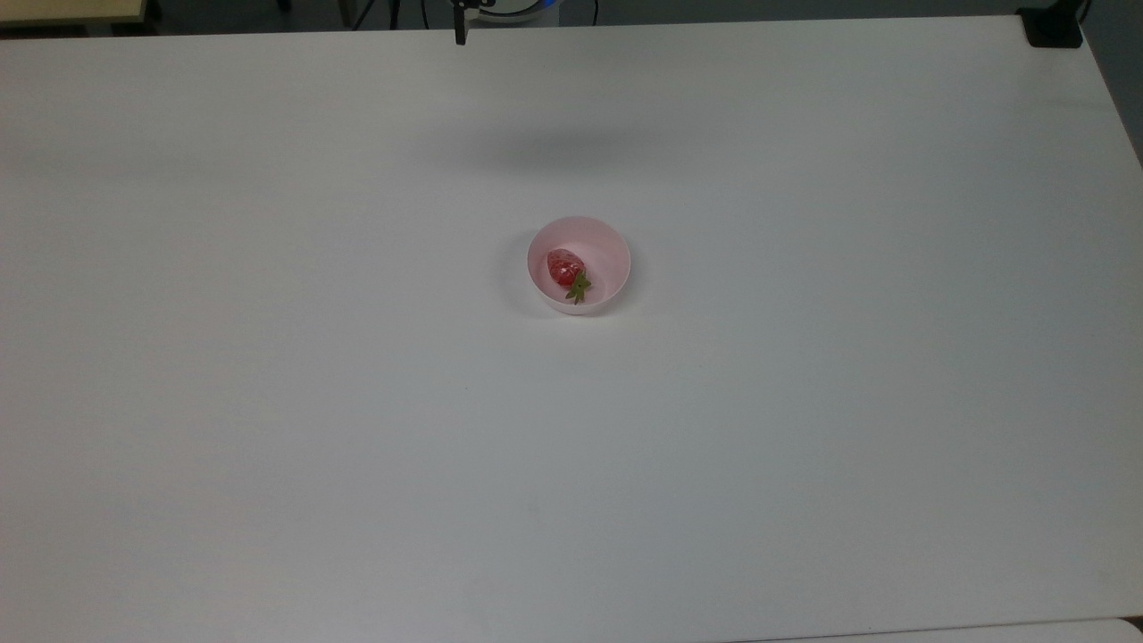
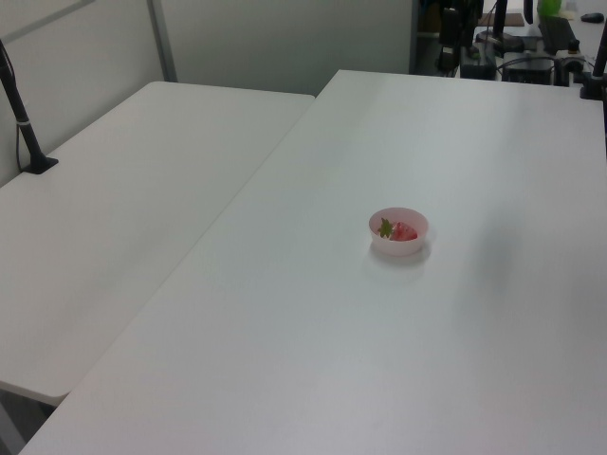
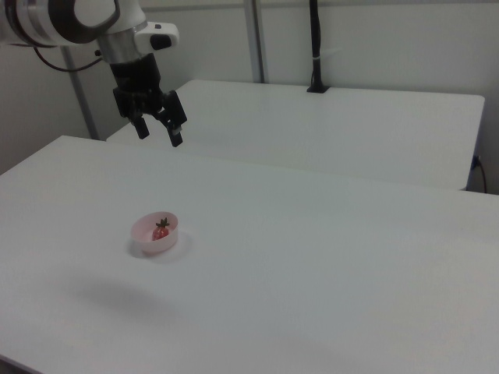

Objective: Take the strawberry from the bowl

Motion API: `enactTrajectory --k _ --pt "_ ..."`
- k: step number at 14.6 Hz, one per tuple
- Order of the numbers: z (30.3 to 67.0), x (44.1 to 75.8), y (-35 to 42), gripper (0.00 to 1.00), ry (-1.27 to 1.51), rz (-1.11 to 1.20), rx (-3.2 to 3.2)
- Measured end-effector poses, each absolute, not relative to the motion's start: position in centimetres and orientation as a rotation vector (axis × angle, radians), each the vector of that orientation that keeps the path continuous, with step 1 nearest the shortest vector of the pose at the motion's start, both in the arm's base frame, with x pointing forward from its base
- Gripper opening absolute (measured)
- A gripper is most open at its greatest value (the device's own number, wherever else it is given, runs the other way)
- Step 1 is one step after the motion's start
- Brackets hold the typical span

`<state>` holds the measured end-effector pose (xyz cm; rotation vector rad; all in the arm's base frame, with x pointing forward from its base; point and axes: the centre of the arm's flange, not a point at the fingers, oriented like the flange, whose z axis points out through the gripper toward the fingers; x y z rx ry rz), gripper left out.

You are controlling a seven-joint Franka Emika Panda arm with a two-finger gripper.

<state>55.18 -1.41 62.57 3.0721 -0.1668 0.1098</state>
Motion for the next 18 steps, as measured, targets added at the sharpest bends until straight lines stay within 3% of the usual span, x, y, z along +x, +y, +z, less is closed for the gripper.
enactTrajectory --k 15,18 --pt "62.5 55.2 -1.4 1.00 -0.152 0.107 3.073" --pt "61.1 55.4 -1.4 1.00 0.182 0.054 3.067"
